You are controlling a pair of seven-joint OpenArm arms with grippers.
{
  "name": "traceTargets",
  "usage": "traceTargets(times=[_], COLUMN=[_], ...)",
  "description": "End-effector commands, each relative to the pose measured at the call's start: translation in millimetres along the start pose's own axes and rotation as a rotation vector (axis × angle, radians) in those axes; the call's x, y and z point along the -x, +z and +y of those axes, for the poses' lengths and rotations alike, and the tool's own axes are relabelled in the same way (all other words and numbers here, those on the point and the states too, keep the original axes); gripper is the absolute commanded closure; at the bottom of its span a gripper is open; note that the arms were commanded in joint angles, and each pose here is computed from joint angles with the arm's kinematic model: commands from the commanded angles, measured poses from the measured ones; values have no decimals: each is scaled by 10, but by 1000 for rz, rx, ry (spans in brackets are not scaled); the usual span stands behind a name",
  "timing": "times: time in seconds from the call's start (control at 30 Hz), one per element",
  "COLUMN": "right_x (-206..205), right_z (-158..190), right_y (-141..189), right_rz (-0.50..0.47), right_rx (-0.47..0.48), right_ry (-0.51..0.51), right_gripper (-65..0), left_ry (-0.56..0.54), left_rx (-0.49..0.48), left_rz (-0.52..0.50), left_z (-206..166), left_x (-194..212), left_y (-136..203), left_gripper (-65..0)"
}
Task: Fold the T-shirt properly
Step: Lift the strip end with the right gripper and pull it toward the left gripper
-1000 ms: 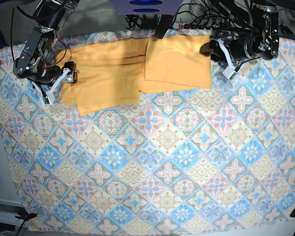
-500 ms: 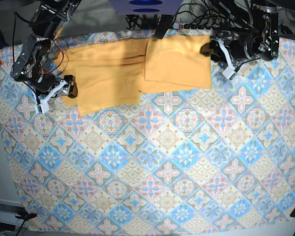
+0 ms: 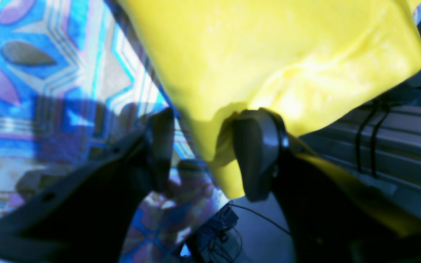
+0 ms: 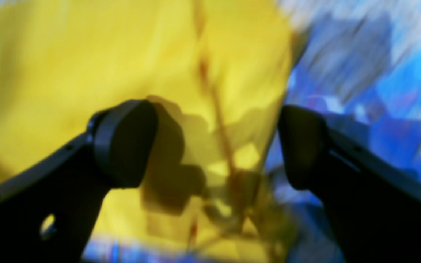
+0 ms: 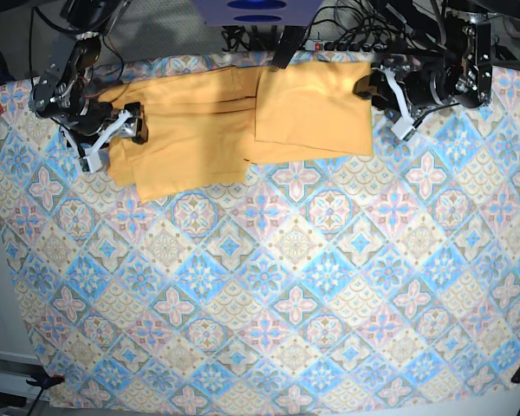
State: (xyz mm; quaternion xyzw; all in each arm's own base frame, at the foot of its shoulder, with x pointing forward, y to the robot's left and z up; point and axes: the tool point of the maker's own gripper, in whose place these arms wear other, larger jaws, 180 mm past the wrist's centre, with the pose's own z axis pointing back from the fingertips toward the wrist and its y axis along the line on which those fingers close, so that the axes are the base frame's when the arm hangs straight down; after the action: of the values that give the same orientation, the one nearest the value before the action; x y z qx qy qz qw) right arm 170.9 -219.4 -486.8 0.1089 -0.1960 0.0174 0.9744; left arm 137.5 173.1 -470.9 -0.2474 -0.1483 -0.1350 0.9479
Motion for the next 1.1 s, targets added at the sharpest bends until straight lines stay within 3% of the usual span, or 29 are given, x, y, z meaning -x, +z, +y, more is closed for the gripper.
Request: traceTargets(times=[0.0,0.23,0.63,0.87,1.07], right_x=[544,449,163,-44,-108], right_z=[-130,-127,-108,269,362], right_y=[92,192,131,-212,-376], right_rz=[256,275,177,200,200], right_rx=[66,92,87,-27,-73], right_ry=[10,58,70,159,146], right_gripper=[-535,-535,-535,-535,-535], left_ry=[-14,-13,-13,-13,-12], left_rx=[-42,-39,-39,-39,-39], left_rz=[19,17,17,17,18], left_z=[99,90,90,90,91], left_x=[6,5,5,5,9], left_y=[53,45,45,45,44], left_gripper=[-298,-298,-298,-298,-298])
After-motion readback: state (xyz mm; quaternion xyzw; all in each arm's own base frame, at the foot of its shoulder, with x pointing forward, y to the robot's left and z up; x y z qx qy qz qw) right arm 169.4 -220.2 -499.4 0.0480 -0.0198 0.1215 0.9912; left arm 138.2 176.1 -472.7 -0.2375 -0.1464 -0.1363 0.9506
